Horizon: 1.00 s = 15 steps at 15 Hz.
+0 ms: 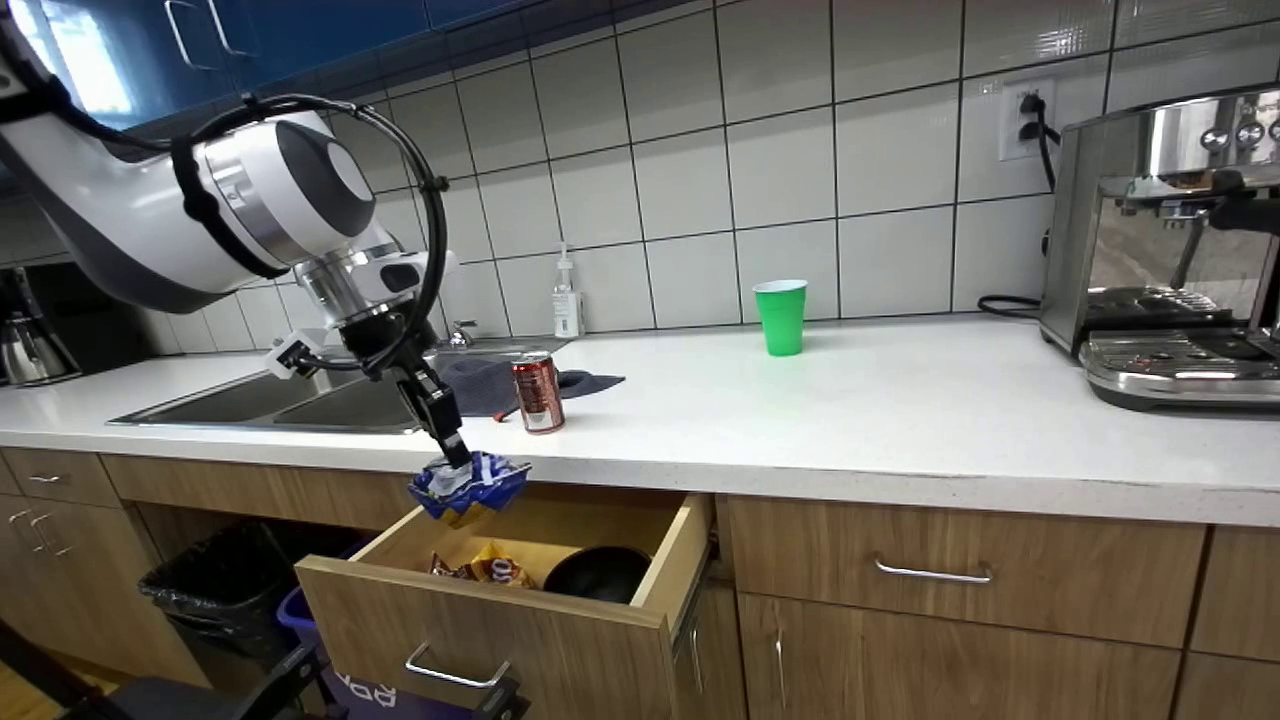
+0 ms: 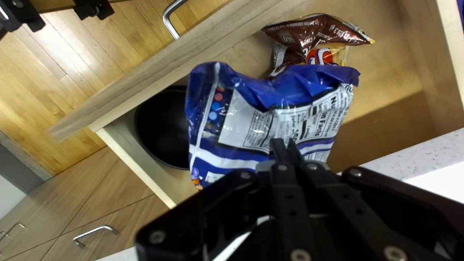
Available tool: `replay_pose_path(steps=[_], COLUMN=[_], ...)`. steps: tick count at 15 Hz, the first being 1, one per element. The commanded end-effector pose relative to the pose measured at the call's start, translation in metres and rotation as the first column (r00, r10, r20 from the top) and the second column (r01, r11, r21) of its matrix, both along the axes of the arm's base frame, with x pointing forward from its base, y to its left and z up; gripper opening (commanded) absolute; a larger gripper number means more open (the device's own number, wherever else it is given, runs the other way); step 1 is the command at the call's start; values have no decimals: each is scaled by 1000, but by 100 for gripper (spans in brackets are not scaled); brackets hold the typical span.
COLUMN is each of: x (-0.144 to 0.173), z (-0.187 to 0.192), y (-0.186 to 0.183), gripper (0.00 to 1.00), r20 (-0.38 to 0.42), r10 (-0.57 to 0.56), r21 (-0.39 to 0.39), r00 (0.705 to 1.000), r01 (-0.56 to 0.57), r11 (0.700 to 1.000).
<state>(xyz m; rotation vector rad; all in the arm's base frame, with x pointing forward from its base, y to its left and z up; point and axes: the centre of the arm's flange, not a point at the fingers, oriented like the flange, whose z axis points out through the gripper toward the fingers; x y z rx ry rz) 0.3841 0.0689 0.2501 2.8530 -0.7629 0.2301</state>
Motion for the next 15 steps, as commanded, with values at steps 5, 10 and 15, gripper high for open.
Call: replay_pose_path(steps=[5,10,15], x=[1,2,0], z=[-6,-6,-6], y=[-3,-6,-6], gripper=[0,27,62], r20=[-23,-26,-27], r10=[15,9,10], r21=[-1,-1,1], r00=[1000,1000,1000], r01=[-15,-9,-10], r11=[1000,1000,1000])
